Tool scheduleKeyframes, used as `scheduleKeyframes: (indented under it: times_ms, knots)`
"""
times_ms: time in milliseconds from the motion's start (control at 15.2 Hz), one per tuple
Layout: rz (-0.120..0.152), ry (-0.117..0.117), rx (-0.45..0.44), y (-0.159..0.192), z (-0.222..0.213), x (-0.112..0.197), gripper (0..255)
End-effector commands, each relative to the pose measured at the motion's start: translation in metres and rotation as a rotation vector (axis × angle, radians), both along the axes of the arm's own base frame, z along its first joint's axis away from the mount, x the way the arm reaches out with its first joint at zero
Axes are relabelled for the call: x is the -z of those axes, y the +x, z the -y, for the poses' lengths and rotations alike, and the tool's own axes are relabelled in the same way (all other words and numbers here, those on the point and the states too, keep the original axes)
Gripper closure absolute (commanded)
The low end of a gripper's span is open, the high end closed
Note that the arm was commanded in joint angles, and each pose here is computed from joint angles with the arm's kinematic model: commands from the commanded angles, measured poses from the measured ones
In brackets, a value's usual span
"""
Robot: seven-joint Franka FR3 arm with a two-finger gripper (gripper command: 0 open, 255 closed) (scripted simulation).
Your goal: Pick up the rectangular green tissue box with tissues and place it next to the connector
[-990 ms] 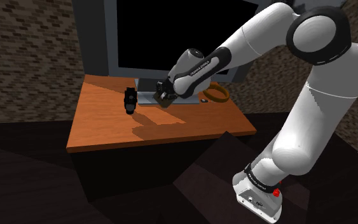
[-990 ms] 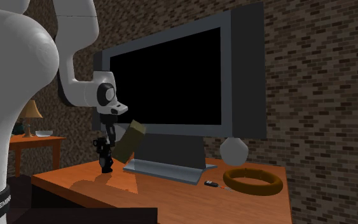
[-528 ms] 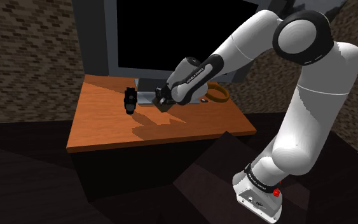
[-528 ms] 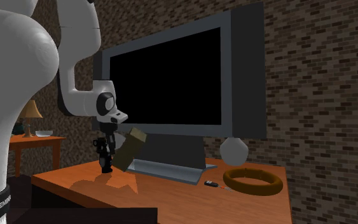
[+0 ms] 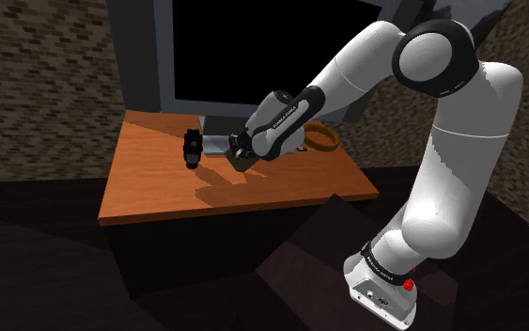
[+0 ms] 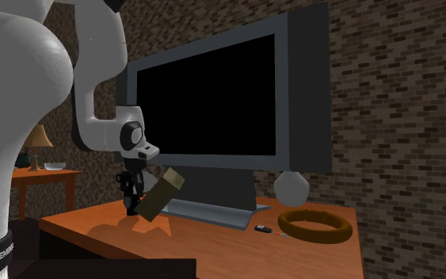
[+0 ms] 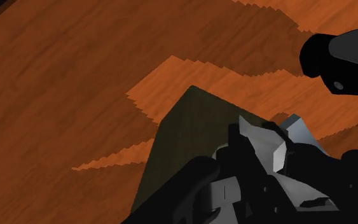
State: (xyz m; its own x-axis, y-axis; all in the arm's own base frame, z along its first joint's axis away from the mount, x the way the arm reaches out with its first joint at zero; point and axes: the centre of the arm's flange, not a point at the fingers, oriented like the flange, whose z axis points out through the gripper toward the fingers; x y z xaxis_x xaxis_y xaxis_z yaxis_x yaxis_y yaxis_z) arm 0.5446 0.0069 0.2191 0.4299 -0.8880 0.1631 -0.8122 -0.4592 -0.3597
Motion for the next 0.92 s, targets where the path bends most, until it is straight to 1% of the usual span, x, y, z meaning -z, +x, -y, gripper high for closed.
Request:
scheduleKeyframes:
  times_ms: [0, 66, 132, 462, 726, 858]
  knots:
    - [0.000, 0.000, 0.000, 0.000, 0.000, 0.000, 255]
    - [0.000, 0.000, 0.000, 0.000, 0.000, 0.000, 255]
    - [0.000, 0.000, 0.000, 0.000, 0.000, 0.000, 0]
    - [0.000, 0.000, 0.000, 0.000, 0.000, 0.000, 0]
    - [0.000, 0.000, 0.000, -0.020, 0.001, -0.046, 0]
    - [0.000, 0.000, 0.000, -0.020, 0.001, -0.046, 0]
